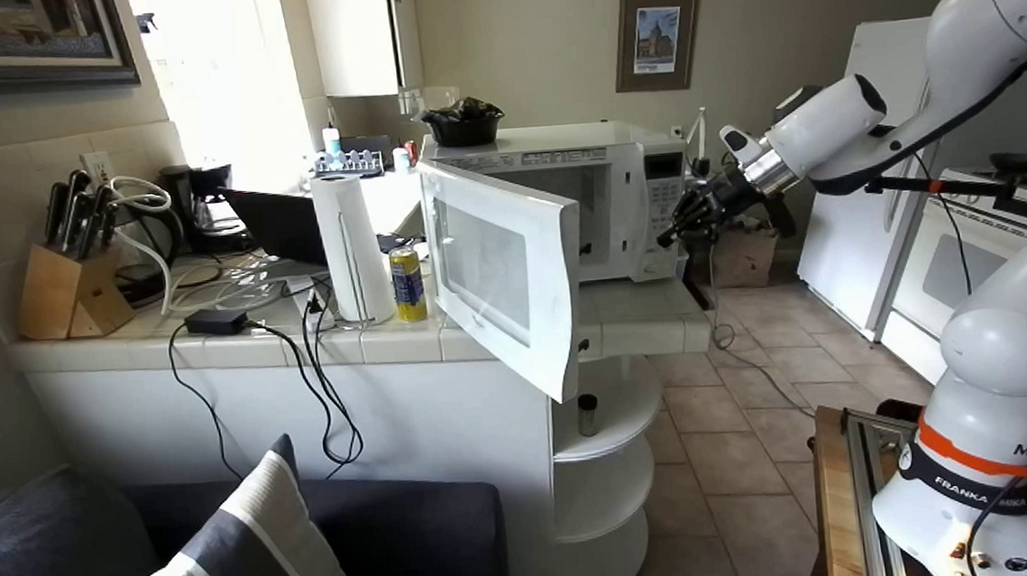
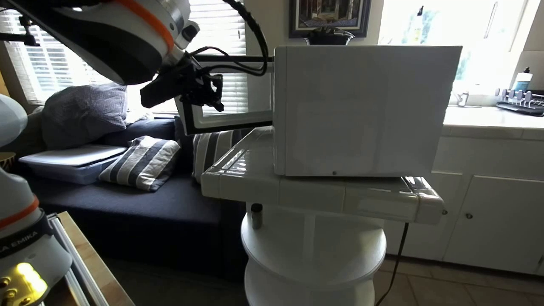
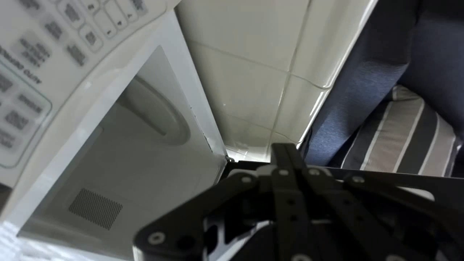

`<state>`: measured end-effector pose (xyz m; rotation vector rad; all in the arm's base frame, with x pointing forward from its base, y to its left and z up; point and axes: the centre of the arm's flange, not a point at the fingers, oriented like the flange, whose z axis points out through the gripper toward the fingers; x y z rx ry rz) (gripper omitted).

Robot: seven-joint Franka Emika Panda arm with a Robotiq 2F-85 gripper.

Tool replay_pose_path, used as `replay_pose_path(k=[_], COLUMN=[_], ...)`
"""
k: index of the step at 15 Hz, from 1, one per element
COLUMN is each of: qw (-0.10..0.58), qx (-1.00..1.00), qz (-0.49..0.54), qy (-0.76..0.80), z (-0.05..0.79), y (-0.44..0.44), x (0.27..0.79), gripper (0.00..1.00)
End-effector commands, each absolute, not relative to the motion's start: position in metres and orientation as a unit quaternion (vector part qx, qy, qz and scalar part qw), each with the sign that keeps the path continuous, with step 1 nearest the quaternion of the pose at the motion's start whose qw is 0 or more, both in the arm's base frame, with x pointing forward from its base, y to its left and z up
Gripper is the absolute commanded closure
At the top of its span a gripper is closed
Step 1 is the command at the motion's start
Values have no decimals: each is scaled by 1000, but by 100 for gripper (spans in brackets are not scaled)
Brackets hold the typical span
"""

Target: Open the microwave.

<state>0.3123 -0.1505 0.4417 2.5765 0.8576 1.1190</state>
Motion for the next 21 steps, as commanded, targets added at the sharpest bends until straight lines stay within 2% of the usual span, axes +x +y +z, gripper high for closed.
replay_pose_path(k=[1, 2, 3, 7, 11, 12, 13, 15, 16, 21], qw=[31, 15, 2, -35, -30, -40, -35, -40, -42, -48], qx=[908, 915, 921, 945, 949, 946, 945, 943, 942, 943], qz=[346, 340, 336, 312, 312, 321, 324, 330, 330, 329], qy=[234, 216, 197, 93, -16, 31, 28, 34, 33, 30], z=[502, 506, 514, 540, 559, 529, 534, 536, 535, 532], y=[-165, -169, -171, -176, -169, -185, -183, -181, -183, -186], x=[307, 301, 294, 278, 278, 267, 268, 268, 267, 267], gripper=[100, 74, 73, 44, 13, 7, 25, 9, 7, 7])
